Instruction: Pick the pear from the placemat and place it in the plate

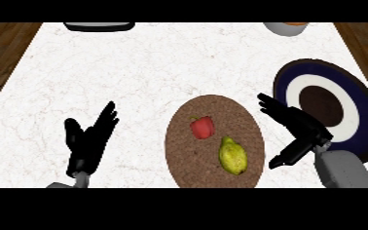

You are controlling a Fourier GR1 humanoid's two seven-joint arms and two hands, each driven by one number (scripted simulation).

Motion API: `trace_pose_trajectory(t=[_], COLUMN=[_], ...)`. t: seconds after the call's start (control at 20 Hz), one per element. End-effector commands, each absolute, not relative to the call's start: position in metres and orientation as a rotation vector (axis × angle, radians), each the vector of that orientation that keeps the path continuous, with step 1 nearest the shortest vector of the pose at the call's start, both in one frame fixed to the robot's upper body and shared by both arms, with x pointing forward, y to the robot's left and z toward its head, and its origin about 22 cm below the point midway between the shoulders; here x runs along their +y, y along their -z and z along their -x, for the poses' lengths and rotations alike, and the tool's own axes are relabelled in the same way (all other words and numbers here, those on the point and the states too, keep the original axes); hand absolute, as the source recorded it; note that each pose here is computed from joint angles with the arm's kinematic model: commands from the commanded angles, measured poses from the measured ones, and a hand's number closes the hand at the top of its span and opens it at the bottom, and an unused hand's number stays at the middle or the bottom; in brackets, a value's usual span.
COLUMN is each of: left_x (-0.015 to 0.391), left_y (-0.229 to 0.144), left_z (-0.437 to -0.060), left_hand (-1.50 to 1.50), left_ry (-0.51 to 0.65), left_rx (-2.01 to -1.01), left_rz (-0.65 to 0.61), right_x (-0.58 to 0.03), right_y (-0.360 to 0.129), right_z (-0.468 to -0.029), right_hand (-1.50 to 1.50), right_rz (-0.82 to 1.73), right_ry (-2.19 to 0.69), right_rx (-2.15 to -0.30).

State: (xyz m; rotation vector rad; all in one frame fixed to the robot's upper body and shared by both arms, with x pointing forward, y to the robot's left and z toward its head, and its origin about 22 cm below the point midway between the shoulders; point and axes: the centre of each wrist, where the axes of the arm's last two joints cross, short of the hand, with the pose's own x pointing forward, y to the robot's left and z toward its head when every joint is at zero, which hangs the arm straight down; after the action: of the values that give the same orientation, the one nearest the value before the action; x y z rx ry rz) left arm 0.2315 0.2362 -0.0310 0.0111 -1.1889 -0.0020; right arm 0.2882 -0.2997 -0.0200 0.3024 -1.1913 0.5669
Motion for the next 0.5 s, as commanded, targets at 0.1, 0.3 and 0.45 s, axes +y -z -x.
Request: trace_pose_trajectory(t=[0.1,0.3,0.45], left_x=[0.247,0.235,0.239], left_y=[0.023,0.035,0.03], left_z=[-0.245,-0.229,-0.229], left_hand=[0.0,0.0,0.0], left_ry=[0.019,0.015,0.003], left_rx=[-1.18,-1.174,-1.175], left_rz=[0.012,-0.021,-0.005], right_x=[-0.272,-0.26,-0.26], right_y=[0.02,0.021,0.028], right_z=[-0.271,-0.28,-0.273], right_hand=[-1.5,-1.5,-1.5], right_rz=[-0.369,-0.325,-0.276], right_ry=[-0.58,-0.59,-0.627], right_rx=[-1.17,-1.188,-1.157])
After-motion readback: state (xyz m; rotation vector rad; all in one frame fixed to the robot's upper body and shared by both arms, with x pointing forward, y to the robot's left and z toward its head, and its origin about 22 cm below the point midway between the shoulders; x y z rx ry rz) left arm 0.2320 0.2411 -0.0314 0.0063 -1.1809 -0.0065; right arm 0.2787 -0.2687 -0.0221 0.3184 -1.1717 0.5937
